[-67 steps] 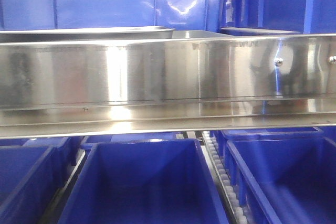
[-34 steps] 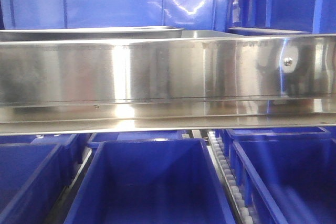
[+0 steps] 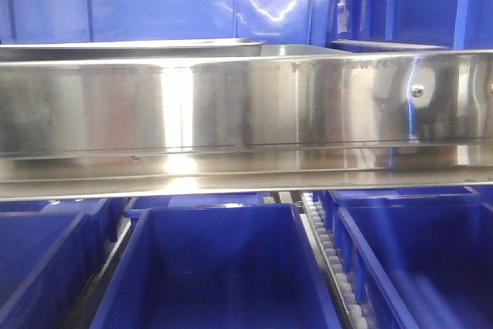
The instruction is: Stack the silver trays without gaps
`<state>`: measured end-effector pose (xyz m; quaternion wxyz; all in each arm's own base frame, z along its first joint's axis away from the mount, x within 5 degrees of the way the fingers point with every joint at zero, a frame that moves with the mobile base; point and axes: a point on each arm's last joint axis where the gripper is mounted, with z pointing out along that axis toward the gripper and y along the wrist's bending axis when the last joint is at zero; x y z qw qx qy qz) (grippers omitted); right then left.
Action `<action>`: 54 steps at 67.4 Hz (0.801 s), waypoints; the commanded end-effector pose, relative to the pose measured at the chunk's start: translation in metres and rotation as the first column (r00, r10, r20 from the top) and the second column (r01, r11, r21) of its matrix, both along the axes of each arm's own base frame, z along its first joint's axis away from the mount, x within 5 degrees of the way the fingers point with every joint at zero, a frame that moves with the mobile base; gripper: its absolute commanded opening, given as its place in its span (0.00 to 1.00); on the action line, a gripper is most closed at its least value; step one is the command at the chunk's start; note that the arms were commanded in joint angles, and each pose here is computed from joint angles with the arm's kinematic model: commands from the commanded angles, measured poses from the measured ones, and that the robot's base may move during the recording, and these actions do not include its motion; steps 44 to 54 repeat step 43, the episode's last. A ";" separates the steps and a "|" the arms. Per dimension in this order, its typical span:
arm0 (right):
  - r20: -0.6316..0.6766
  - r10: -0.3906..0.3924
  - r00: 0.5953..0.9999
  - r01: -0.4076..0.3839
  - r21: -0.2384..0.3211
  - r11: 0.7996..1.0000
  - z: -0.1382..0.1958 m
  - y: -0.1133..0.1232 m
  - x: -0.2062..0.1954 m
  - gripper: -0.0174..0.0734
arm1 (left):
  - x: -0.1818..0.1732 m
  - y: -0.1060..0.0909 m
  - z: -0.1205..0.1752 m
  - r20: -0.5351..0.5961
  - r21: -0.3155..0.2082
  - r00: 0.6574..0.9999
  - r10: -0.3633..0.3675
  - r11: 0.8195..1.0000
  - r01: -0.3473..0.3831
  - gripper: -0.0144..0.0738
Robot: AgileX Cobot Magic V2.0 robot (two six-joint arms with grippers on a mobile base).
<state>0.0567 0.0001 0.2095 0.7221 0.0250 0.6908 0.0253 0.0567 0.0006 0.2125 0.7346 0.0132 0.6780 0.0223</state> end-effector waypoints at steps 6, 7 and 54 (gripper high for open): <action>0.026 -0.002 1.000 0.002 0.003 1.000 0.002 0.000 0.000 0.17 | -0.001 -0.001 0.003 0.032 0.006 0.999 -0.008 1.000 0.008 0.16; 0.026 -0.002 1.000 0.002 0.003 1.000 0.002 0.000 0.000 0.17 | -0.001 -0.001 0.003 0.032 0.006 0.999 -0.008 1.000 0.008 0.16; 0.026 -0.002 1.000 0.002 0.003 1.000 0.002 0.000 0.000 0.17 | -0.001 -0.001 0.003 0.032 0.006 0.999 -0.008 1.000 0.008 0.16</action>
